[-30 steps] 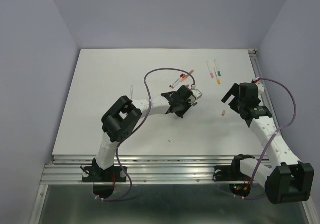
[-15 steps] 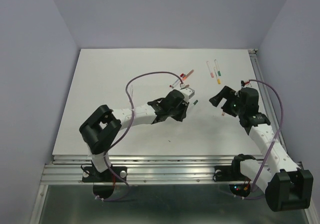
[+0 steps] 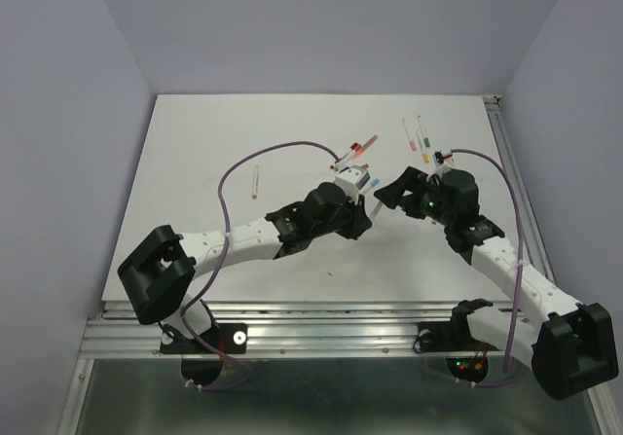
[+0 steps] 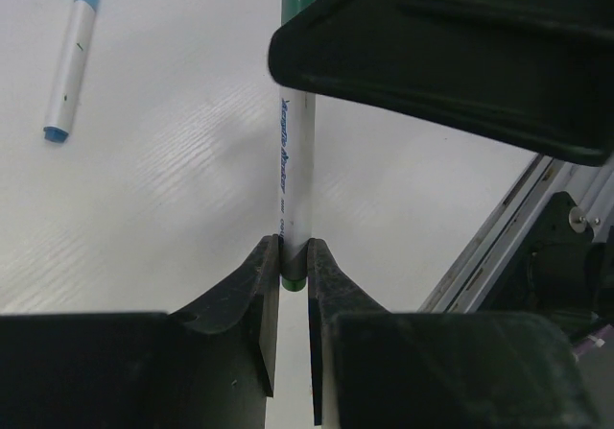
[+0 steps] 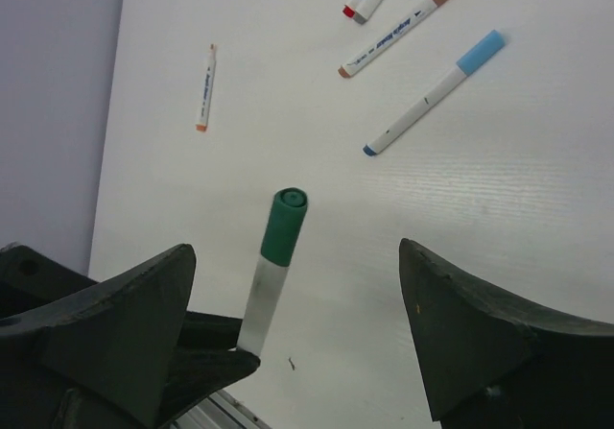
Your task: Open the pen caps
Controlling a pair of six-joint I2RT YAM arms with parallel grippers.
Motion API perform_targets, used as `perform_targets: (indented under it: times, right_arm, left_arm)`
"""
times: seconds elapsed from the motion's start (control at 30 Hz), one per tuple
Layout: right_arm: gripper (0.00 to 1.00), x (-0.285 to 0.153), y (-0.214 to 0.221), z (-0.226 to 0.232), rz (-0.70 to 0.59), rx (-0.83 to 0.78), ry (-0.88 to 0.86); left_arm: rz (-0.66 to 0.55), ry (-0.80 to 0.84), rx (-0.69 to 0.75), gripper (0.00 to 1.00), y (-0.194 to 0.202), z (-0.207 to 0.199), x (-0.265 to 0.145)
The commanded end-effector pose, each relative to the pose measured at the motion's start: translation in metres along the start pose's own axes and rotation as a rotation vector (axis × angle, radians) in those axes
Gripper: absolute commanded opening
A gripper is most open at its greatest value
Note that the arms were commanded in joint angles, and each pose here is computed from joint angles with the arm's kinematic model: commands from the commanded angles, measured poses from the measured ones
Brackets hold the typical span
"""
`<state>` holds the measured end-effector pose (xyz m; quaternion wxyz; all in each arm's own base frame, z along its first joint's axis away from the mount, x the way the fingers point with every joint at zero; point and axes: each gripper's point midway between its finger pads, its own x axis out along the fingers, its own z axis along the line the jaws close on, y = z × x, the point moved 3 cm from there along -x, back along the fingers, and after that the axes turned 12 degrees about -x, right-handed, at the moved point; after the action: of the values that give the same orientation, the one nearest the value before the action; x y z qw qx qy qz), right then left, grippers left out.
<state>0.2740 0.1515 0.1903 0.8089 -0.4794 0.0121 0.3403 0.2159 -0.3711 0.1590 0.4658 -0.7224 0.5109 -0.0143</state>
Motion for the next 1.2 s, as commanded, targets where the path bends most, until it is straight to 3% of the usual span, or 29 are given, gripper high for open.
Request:
perform_targets:
  times: [0.0,0.13,0.2,0.33,0.6,0.73,0.87,0.97,1.03,1.07,1.17]
  right_arm:
    - [0.86,0.008,-0.038,0.021,-0.124,-0.021,-0.027]
    - [0.67,0.011,-0.045,0.031,-0.153,-0.016,-0.062]
    - [0.65,0.012,-0.047,0.035,-0.160,-0.018,-0.075]
    - [0.49,0.013,-0.049,0.037,-0.164,-0.022,-0.080]
    - [0.45,0.013,-0.052,0.036,-0.167,-0.030,-0.063]
    - [0.29,0.013,-0.051,0.040,-0.157,-0.035,-0.091]
    - [0.01,0.016,-0.050,0.039,-0.146,-0.033,-0.085]
    - [0.01,0.016,-0.048,0.042,-0.123,-0.031,-0.101]
    - [0.01,0.016,-0.047,0.043,-0.110,-0.020,-0.107]
    - [0.01,0.016,-0.044,0.043,-0.093,-0.014,-0.107]
    - [0.01,0.015,-0.040,0.046,-0.060,0.002,-0.127]
  left_arm:
    - [-0.121,0.074,-0.013,0.00,-0.027,-0.026,-0.025]
    - [-0.140,0.051,-0.004,0.00,-0.028,-0.021,-0.033]
    - [-0.135,0.050,0.000,0.00,-0.026,-0.021,-0.035]
    - [-0.132,0.050,-0.005,0.00,-0.024,-0.021,-0.036]
    - [-0.126,0.045,-0.003,0.00,-0.021,-0.020,-0.038]
    - [-0.119,0.049,-0.009,0.00,-0.019,-0.021,-0.038]
    - [-0.113,0.063,-0.001,0.00,-0.019,-0.025,-0.038]
    - [-0.105,0.058,0.010,0.00,-0.021,-0.026,-0.036]
    - [-0.100,0.039,0.019,0.18,-0.024,-0.027,-0.034]
    - [-0.105,0.036,0.024,0.39,-0.026,-0.027,-0.033]
    - [-0.115,0.040,0.043,0.53,-0.033,-0.032,-0.029]
